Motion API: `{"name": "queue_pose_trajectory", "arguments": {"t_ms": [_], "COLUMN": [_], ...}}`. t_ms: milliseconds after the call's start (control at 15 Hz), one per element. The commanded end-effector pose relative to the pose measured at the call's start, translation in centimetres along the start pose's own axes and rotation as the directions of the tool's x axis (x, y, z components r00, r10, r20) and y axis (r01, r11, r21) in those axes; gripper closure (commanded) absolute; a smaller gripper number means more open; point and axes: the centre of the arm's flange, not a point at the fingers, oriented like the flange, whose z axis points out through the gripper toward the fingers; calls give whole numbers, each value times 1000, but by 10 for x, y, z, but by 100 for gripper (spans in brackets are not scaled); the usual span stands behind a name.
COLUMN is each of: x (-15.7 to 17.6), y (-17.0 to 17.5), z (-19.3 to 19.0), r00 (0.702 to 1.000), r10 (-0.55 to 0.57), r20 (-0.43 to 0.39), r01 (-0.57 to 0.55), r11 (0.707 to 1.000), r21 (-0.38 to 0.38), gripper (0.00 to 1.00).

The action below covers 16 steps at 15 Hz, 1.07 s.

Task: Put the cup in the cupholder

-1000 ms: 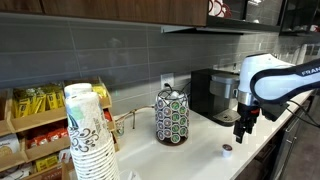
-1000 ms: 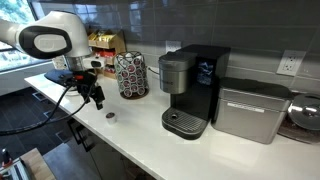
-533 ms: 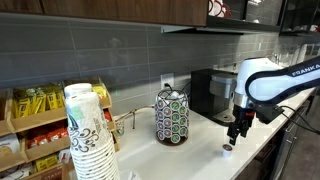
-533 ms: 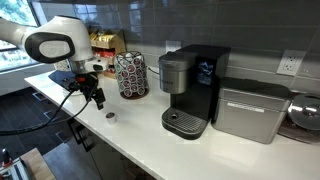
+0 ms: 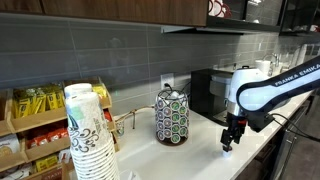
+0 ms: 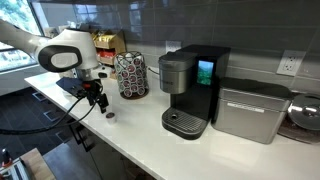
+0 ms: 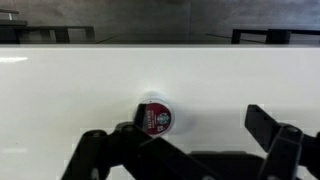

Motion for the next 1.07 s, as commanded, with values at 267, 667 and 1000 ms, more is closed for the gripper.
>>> {"name": "queue_pose_trajectory", "arguments": {"t_ms": [267,667,1000], "x": [2,10,18], "y": [-1,10,19], "z": [4,24,35], "r00": [1000,998,995], "r10": [-3,65,98], "r20": [5,25,-11], "r01": [3,-65,-98], "r11": [1000,998,995], "r21": [0,-1,-11], "gripper": [0,0,0]}}
